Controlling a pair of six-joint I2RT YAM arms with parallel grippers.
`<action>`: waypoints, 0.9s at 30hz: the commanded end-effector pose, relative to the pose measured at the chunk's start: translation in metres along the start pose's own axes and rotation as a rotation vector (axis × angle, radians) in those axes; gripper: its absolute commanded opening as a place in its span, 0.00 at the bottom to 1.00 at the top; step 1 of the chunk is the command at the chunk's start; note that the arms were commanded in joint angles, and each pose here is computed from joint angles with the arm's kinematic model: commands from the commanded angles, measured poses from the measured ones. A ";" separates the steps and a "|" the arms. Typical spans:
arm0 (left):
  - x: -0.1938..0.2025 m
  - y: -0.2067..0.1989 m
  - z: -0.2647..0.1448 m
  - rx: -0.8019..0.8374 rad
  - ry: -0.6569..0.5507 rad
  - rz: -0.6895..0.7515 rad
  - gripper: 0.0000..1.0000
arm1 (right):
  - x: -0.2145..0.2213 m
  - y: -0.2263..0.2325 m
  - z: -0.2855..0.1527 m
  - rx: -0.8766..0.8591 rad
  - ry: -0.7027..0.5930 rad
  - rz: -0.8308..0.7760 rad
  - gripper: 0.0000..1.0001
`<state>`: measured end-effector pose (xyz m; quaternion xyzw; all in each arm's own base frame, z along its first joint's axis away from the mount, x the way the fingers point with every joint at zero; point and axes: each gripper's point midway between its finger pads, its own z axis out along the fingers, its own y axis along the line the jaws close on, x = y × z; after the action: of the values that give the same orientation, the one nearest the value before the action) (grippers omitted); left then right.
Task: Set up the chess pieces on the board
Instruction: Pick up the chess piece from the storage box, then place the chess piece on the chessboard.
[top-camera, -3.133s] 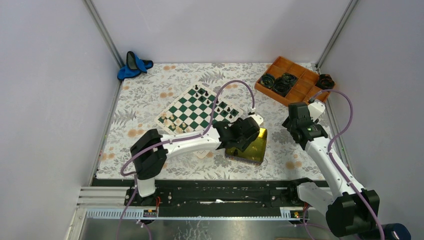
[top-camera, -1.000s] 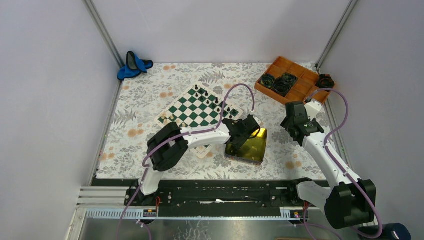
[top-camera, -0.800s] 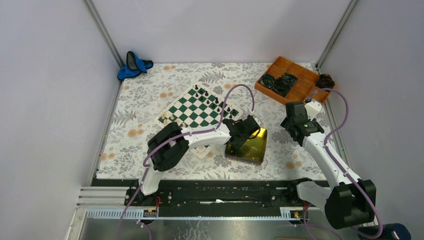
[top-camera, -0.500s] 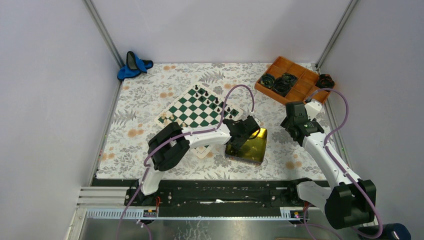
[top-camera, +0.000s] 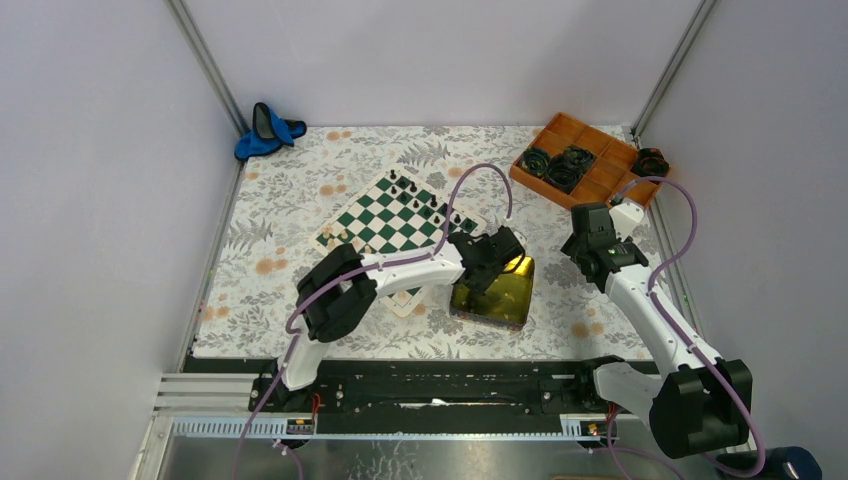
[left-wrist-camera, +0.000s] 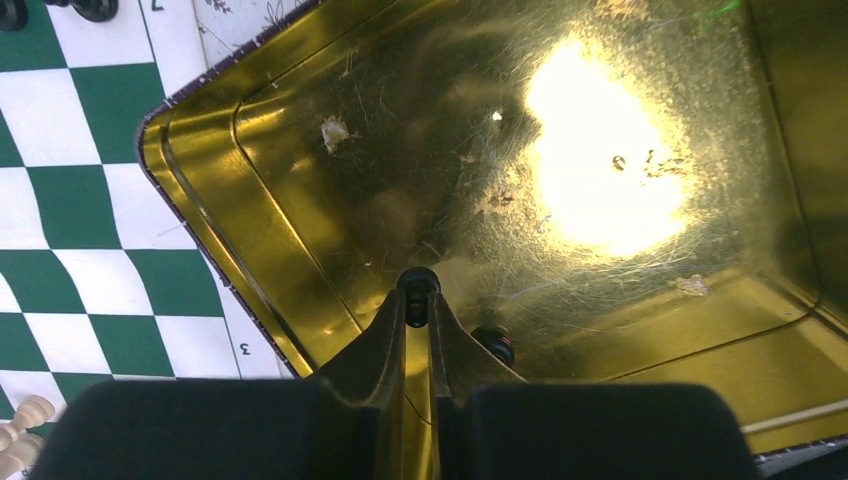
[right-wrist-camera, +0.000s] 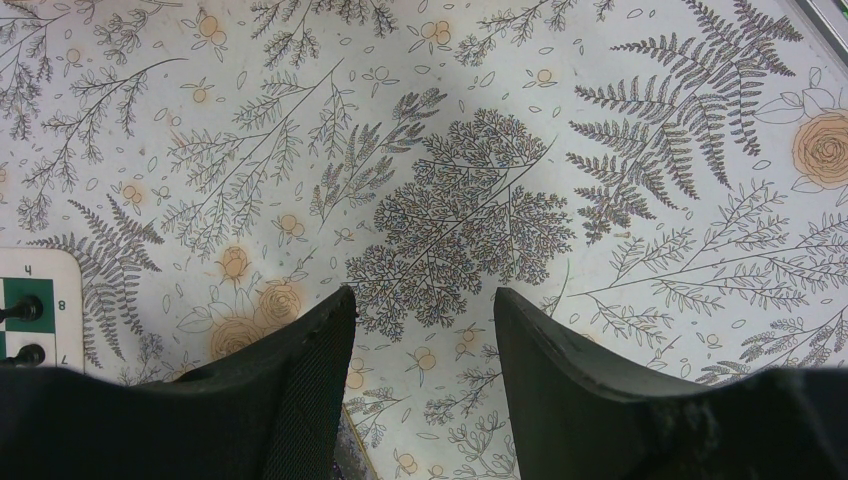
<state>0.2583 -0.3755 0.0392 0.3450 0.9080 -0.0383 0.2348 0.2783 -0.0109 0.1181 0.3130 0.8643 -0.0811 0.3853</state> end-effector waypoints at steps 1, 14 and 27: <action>-0.015 0.000 -0.018 0.015 -0.018 -0.025 0.00 | -0.016 0.003 -0.005 -0.011 -0.049 0.030 0.60; -0.052 0.036 -0.055 -0.043 -0.076 -0.120 0.00 | -0.018 0.004 -0.007 -0.021 -0.049 0.035 0.60; -0.073 0.235 -0.036 -0.207 -0.089 -0.606 0.00 | -0.020 0.006 -0.012 -0.037 -0.048 0.037 0.59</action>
<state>0.4180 -0.2582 0.1246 0.0839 0.9535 -0.0296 0.2881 0.2780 -0.0108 0.1208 0.3139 0.8624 -0.0782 0.3894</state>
